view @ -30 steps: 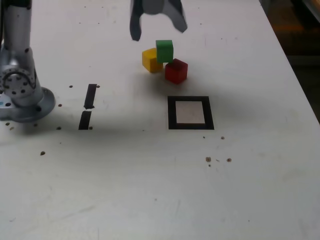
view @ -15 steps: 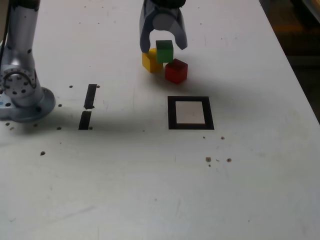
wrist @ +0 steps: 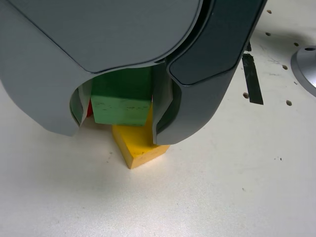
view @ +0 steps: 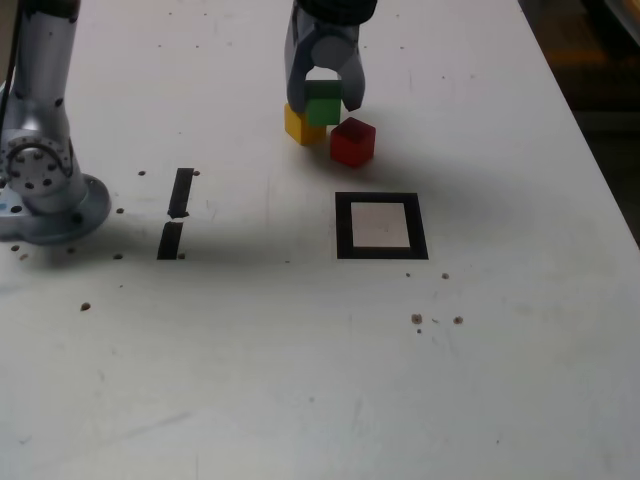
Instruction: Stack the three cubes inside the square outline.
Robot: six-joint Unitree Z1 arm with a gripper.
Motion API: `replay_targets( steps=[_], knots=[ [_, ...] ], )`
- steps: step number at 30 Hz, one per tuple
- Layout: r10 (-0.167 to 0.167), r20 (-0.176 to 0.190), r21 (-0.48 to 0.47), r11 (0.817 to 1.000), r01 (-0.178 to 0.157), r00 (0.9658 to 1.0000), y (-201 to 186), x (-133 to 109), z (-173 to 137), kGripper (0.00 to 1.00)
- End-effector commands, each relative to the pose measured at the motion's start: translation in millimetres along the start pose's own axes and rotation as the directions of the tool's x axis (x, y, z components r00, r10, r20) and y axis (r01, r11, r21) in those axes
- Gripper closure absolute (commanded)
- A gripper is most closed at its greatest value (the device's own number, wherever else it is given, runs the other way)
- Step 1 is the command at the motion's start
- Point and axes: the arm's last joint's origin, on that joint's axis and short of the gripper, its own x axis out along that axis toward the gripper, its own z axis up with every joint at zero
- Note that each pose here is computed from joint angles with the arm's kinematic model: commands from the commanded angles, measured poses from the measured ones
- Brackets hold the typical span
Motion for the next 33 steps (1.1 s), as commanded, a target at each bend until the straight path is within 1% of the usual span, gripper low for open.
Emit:
replay_targets(
  steps=[1, 2, 3, 4, 5, 6, 8, 10, 11, 12, 13, 14, 18, 20, 25, 29, 33],
  knots=[
    [0.004, 0.029, -0.002, 1.000, -0.004, 0.9996, 1.2, -8.0, -0.7, 0.69],
    [0.007, 0.042, -0.002, 1.000, -0.007, 0.9991, 1.0, -12.1, -0.5, 0.70],
    [0.012, 0.063, 0.002, 1.000, -0.012, 0.9980, -0.1, -18.8, 0.5, 0.71],
    [0.013, 0.082, 0.008, 1.000, -0.014, 0.9966, -1.8, -24.7, 1.8, 0.72],
    [0.014, 0.105, 0.016, 1.000, -0.016, 0.9944, -4.4, -31.5, 3.9, 0.73],
    [0.013, 0.130, 0.028, 0.999, -0.017, 0.9914, -8.0, -38.9, 6.8, 0.75],
    [0.009, 0.180, 0.057, 0.998, -0.019, 0.9837, -17.6, -53.2, 14.4, 0.77],
    [0.002, 0.217, 0.088, 0.996, -0.021, 0.9762, -28.4, -65.0, 22.7, 0.79],
    [-0.001, 0.228, 0.100, 0.995, -0.023, 0.9736, -33.3, -69.2, 26.7, 0.79],
    [-0.003, 0.233, 0.110, 0.994, -0.023, 0.9725, -37.5, -71.9, 30.7, 0.79],
    [-0.005, 0.232, 0.118, 0.993, -0.023, 0.9726, -41.0, -73.4, 34.6, 0.79],
    [-0.008, 0.227, 0.124, 0.992, -0.021, 0.9738, -43.7, -73.6, 38.4, 0.79],
    [-0.022, 0.186, 0.143, 0.990, -0.005, 0.9823, -52.1, -67.8, 55.5, 0.79],
    [-0.027, 0.167, 0.152, 0.988, 0.001, 0.9857, -56.3, -64.1, 65.1, 0.79],
    [-0.028, 0.136, 0.168, 0.986, 0.005, 0.9904, -63.7, -51.7, 88.8, 0.79],
    [-0.014, 0.107, 0.171, 0.985, -0.005, 0.9941, -65.2, -36.3, 105.9, 0.79],
    [0.003, 0.086, 0.175, 0.984, -0.018, 0.9963, -65.8, -23.9, 118.2, 0.78]
  ],
)
